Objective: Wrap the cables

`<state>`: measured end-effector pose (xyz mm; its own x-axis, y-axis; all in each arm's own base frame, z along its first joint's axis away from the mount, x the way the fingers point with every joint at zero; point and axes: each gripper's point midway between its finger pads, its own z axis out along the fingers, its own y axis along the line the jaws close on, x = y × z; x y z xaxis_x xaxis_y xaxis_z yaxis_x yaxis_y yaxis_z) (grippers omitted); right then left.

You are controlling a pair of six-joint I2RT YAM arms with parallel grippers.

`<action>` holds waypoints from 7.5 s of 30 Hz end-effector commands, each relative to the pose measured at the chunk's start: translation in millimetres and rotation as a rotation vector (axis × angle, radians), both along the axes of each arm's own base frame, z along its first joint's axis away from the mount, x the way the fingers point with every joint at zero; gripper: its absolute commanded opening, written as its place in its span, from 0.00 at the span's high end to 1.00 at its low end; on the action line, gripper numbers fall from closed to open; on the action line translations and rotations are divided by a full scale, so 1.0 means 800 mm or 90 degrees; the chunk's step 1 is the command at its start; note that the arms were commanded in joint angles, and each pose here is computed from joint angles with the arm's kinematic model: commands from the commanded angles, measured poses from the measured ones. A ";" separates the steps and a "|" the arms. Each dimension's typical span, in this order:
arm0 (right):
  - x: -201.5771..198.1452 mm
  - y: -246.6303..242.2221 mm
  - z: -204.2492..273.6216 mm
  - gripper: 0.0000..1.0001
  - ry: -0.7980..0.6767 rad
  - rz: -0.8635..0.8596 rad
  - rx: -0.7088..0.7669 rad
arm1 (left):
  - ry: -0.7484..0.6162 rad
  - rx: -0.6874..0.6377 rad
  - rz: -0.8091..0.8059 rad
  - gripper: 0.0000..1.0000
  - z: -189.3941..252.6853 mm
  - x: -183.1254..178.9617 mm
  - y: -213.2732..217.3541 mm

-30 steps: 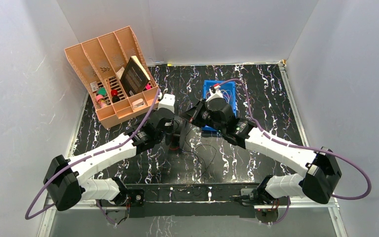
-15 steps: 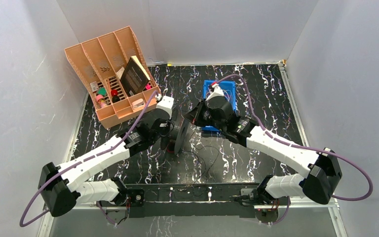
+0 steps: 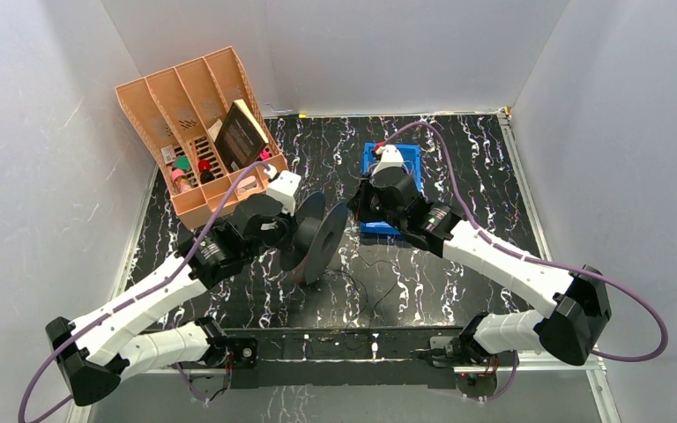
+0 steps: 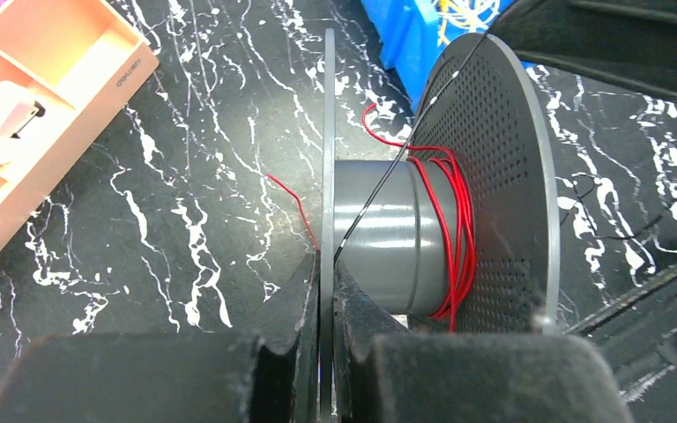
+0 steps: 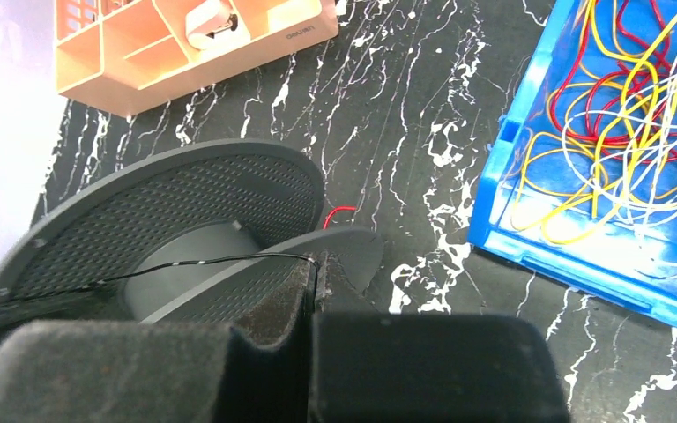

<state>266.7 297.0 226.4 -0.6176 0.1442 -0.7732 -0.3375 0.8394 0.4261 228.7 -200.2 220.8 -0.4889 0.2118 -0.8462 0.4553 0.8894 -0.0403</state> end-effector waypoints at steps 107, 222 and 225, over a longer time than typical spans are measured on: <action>-0.040 -0.006 0.091 0.98 -0.141 0.168 -0.253 | -0.038 0.102 -0.027 1.00 0.023 0.000 0.027; 0.014 -0.089 -0.039 1.00 -0.066 0.008 -0.163 | -0.098 -0.150 -0.161 1.00 0.157 -0.079 0.017; 0.000 -0.079 -0.064 1.00 -0.038 0.036 -0.130 | -0.115 -0.185 -0.132 1.00 0.173 -0.076 0.022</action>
